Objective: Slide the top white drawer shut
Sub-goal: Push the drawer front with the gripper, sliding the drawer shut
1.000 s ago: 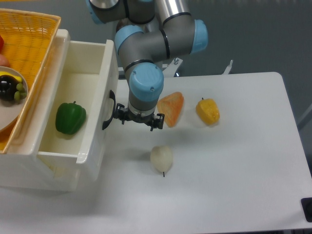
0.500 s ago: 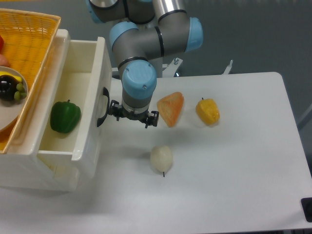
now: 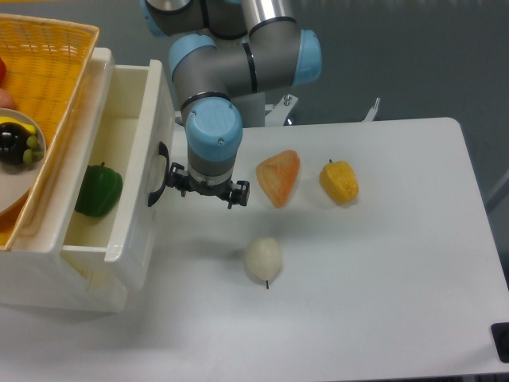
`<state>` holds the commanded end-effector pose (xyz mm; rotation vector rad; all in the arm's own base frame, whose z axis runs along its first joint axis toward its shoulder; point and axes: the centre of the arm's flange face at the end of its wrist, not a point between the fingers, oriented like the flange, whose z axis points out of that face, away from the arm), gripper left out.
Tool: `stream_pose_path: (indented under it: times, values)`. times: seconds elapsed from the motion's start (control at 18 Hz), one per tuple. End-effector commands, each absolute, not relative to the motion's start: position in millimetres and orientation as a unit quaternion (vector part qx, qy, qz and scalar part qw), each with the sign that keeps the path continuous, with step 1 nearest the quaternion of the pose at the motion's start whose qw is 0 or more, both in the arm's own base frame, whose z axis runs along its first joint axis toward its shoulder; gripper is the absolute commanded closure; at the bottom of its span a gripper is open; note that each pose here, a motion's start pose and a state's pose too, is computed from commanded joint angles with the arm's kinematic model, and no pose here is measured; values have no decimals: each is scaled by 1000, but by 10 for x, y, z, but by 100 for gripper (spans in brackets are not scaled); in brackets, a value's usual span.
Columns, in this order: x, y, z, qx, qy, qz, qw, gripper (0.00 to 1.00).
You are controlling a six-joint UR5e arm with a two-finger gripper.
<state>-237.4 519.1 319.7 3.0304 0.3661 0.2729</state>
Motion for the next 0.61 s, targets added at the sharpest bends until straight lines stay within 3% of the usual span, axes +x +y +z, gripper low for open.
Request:
stream_pose_path:
  times: [0.61]
  values:
    - [-2034,5334,3198,989,114,87,43,0]
